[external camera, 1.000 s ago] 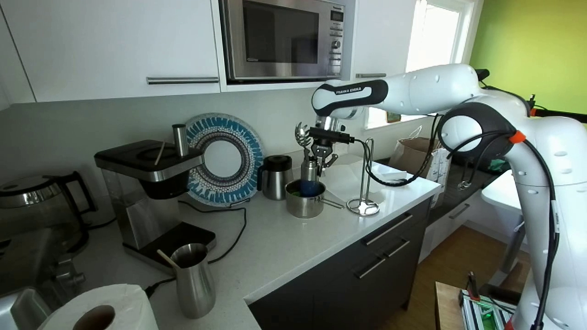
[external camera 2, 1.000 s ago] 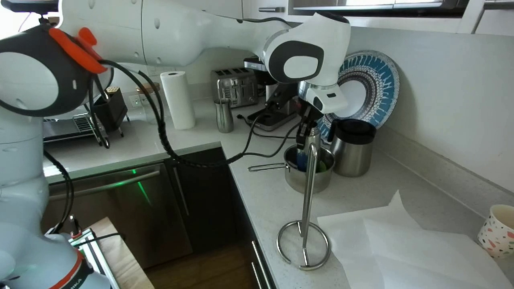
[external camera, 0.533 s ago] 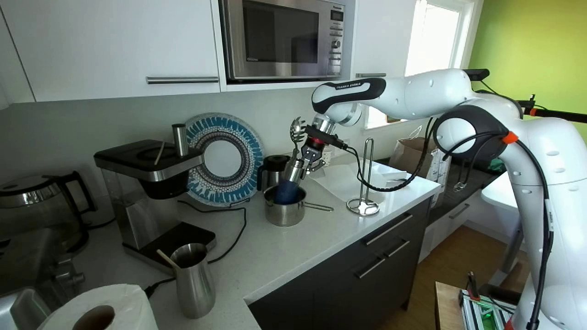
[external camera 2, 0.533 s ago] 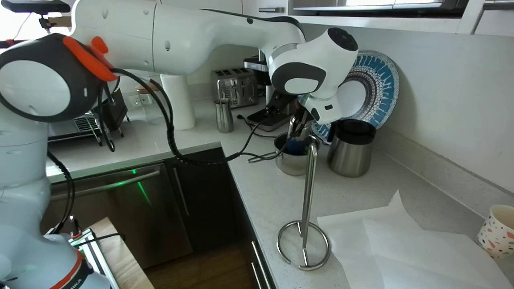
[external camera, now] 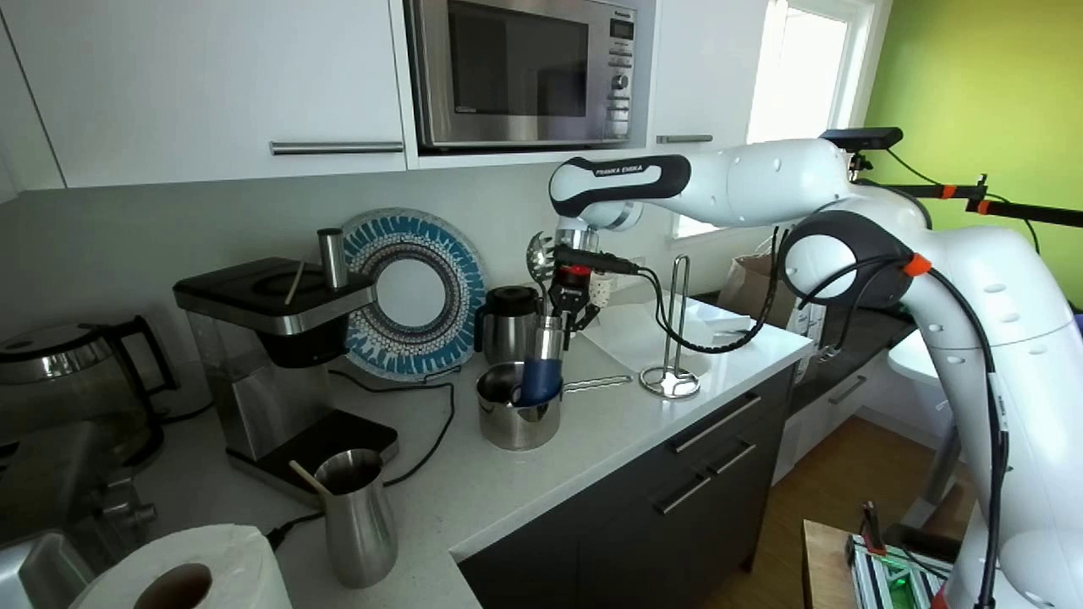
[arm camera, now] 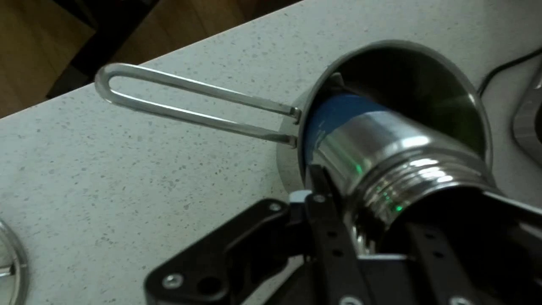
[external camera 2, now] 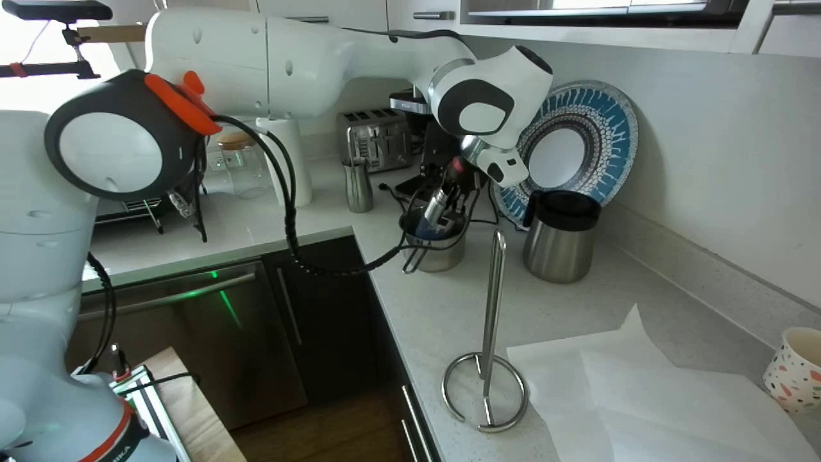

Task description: Put the silver bottle in the pot

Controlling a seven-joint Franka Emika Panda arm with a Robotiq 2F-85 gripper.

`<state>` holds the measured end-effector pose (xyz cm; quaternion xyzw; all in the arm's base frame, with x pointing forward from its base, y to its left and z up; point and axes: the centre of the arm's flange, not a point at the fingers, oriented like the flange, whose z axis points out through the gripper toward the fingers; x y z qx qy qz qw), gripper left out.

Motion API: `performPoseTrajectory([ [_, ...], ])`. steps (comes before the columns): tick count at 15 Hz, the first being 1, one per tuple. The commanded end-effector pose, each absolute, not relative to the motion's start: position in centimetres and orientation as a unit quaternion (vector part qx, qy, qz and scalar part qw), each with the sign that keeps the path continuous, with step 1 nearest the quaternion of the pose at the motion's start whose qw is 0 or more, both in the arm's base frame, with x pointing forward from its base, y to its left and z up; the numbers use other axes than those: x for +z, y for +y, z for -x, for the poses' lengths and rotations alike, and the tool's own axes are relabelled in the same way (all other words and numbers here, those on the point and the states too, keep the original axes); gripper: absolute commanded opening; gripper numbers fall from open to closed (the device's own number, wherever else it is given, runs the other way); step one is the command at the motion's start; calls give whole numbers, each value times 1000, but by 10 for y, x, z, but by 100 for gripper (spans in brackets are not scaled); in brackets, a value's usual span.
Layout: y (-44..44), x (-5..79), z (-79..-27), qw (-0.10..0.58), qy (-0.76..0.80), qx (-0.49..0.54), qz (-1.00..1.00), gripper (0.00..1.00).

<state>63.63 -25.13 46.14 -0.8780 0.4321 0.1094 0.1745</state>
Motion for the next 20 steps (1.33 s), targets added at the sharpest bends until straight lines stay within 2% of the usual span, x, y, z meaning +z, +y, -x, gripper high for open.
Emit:
performPoseTrajectory([
  [1,-247,469,-656,80,432,100,893,3],
  [4,-235,473,-666,38,439,74,895,3],
  [6,-227,471,-673,34,433,79,897,3],
  [7,-222,467,-676,32,431,85,898,36],
  [8,-220,463,-678,29,429,92,898,36],
  [11,-220,460,-682,26,432,88,897,59],
  [16,-227,506,-681,20,428,35,903,96],
  [17,-228,521,-678,20,426,20,904,99],
  [20,-229,559,-670,21,420,-16,907,100],
])
